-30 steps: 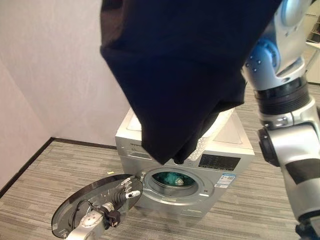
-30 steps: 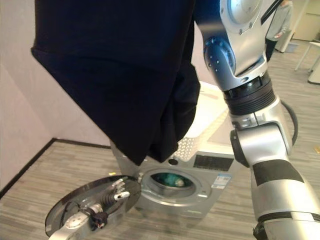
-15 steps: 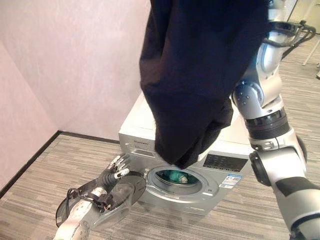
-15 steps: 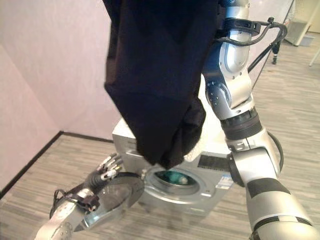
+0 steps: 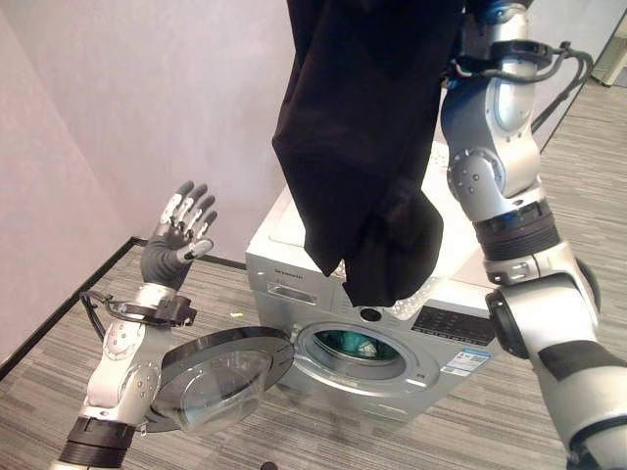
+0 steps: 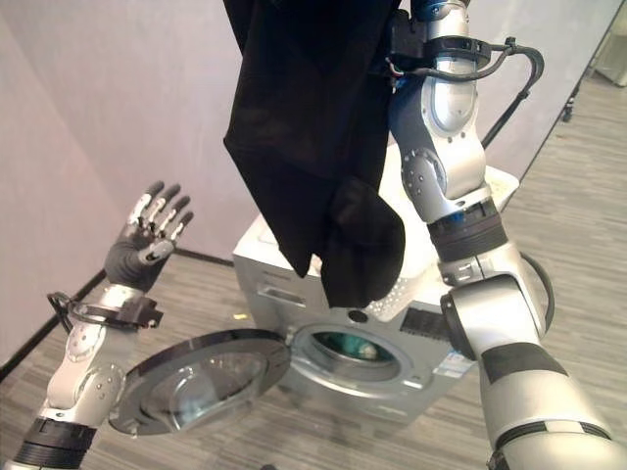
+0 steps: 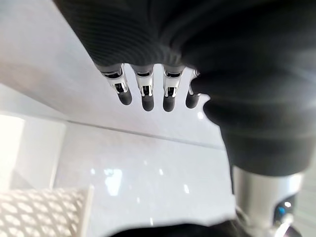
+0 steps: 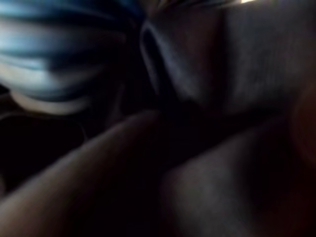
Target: Grab the laundry basket,head to the washer,open it,put in the laundry and shut it.
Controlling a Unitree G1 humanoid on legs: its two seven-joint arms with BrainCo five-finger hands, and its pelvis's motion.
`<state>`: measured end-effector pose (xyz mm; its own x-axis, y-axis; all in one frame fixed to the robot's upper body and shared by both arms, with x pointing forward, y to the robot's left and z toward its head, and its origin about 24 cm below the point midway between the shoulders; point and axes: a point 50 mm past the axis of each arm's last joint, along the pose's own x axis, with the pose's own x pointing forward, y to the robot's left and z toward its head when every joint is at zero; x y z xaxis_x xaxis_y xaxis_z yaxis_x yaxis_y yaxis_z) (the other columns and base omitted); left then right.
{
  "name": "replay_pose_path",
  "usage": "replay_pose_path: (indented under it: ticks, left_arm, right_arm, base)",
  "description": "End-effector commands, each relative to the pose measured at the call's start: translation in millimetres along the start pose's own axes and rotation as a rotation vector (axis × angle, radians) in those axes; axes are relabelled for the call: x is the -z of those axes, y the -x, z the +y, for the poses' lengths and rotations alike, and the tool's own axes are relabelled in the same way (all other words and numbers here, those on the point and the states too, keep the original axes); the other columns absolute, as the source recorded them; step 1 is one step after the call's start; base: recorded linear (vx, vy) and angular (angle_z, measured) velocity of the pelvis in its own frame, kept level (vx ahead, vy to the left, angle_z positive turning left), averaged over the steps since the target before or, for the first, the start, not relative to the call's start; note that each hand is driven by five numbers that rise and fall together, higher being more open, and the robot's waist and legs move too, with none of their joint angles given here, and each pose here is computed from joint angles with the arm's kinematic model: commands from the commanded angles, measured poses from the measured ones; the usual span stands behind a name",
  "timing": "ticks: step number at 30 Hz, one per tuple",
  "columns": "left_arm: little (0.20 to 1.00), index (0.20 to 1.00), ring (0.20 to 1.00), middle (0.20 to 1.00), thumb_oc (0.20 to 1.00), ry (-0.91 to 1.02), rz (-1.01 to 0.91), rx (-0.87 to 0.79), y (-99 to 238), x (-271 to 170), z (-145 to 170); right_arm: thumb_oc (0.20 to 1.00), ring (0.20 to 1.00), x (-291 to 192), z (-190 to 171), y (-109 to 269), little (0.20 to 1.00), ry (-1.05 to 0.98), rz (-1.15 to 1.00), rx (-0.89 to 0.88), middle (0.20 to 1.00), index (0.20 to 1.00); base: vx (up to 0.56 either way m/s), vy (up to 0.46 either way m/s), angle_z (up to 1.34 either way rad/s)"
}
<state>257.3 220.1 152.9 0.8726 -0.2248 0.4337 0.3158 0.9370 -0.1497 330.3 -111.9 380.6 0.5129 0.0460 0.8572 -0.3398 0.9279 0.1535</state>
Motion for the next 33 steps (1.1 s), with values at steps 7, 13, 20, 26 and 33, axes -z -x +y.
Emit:
replay_pose_path:
  ticks: [7,13,20,26,33]
  left_arm:
    - [1.0,1.0,1.0,1.0,1.0,-0.247,-0.192,0.302,-36,-77,-26]
    - [1.0,1.0,1.0,1.0,1.0,-0.3,-0.166,0.444,-44,-88,-45]
    - [1.0,1.0,1.0,1.0,1.0,-0.342,-0.028,0.592,-45,-81,-59]
    - [1.0,1.0,1.0,1.0,1.0,-0.314,0.021,0.485,-44,-71,-42]
    - [1.0,1.0,1.0,1.0,1.0,-0.282,0.06,0.371,-33,-65,-24]
  right_arm:
    - [0.2,0.2,-12,-2,-28,0.2,0.034,-0.006,-0.015,0.2,0.2]
    - [0.2,0.2,-9,-3,-27,0.2,0.027,0.011,-0.031,0.2,0.2]
    - [0.2,0.2,1,10,-26,0.2,-0.037,0.048,-0.065,0.2,0.2]
    - [0.2,0.2,-5,30,-20,0.2,-0.1,0.007,-0.13,0.2,0.2]
    - [0.2,0.2,-18,46,-18,0.2,-0.12,-0.049,-0.184,0.2,0.2]
  base:
    - [0.0,0.0,0.0]
    - [0.01,0.008,0.08]
    - [0.0,0.002,0.01]
    - [0.0,0.0,0.0]
    - [0.0,0.0,0.0]
